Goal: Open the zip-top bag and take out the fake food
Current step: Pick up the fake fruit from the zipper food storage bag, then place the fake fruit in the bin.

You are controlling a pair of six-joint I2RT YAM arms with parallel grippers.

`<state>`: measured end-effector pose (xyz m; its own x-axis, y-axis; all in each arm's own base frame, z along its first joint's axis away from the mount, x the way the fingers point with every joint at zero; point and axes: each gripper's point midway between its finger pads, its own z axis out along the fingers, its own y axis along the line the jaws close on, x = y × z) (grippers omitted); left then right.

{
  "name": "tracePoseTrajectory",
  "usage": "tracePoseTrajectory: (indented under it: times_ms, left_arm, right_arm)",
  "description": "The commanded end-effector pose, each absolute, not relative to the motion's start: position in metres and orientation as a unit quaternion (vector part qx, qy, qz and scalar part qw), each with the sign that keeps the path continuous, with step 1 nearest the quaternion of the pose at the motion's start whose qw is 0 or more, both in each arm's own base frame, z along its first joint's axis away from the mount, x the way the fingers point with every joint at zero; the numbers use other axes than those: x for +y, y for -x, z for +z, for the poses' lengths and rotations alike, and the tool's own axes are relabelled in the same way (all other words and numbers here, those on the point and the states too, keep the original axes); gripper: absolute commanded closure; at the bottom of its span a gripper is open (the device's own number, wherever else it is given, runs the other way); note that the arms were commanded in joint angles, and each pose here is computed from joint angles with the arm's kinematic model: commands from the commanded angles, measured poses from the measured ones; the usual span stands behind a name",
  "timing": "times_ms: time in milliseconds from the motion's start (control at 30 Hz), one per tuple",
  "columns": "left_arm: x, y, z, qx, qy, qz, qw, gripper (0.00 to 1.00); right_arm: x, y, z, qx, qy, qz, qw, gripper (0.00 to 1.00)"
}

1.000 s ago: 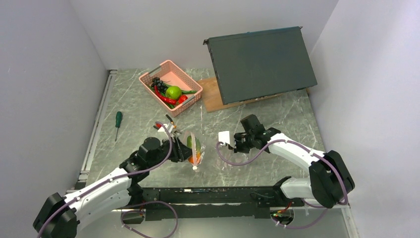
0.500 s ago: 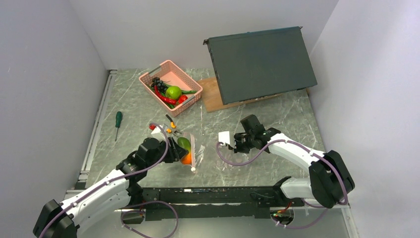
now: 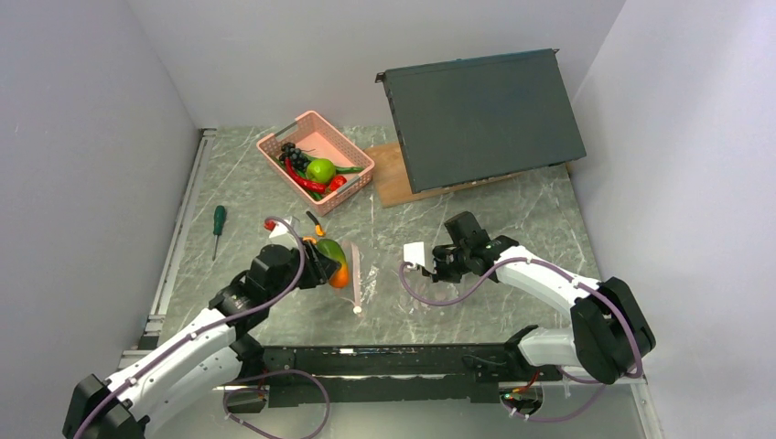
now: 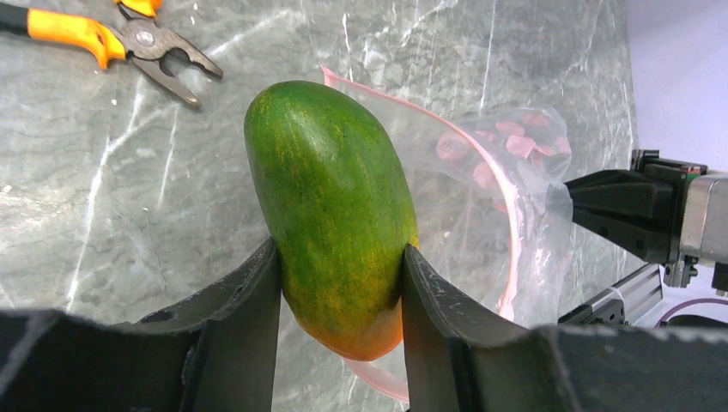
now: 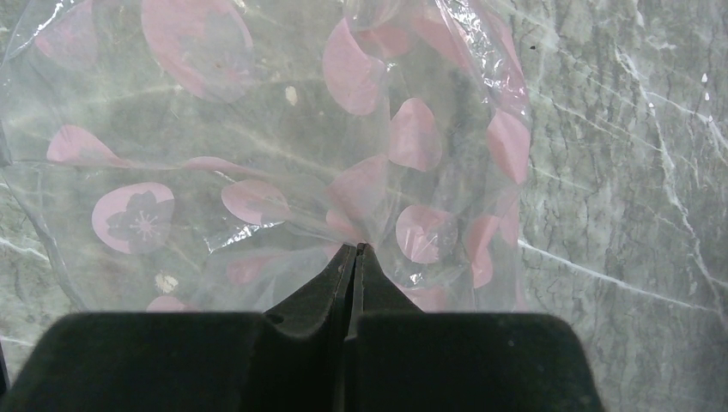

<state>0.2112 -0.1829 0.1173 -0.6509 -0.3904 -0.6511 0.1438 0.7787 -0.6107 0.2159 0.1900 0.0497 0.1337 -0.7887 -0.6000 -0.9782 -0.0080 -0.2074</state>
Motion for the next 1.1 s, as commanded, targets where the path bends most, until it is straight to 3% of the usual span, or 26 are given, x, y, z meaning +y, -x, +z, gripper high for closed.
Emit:
tracePoseTrajectory:
  times_ms: [0, 333, 767, 1067]
  left_arm:
    - [-0.176, -0.227, 0.150, 0.830, 0.078, -0.318, 0.452, 1.00]
    - [-0.153, -0.264, 0.191, 0.822, 0.081, -0.274, 0.493, 1.00]
    - [-0.119, -0.348, 0.256, 0.810, 0.096, -0.245, 0.525, 1.00]
    - [-0.096, -0.406, 0.239, 0.831, 0.113, -0.218, 0.498, 1.00]
  right_arm:
    - [0.191, -0.219, 0.057, 0.629, 0.694, 0.153, 0.314, 1.00]
    - [0.190, -0.219, 0.057, 0.629, 0.695, 0.151, 0.315, 1.00]
    - [0.189, -0.221, 0.059, 0.626, 0.696, 0.146, 0.320, 1.00]
    - [0.190, -0.221, 0.060, 0.624, 0.698, 0.145, 0.321, 1.00]
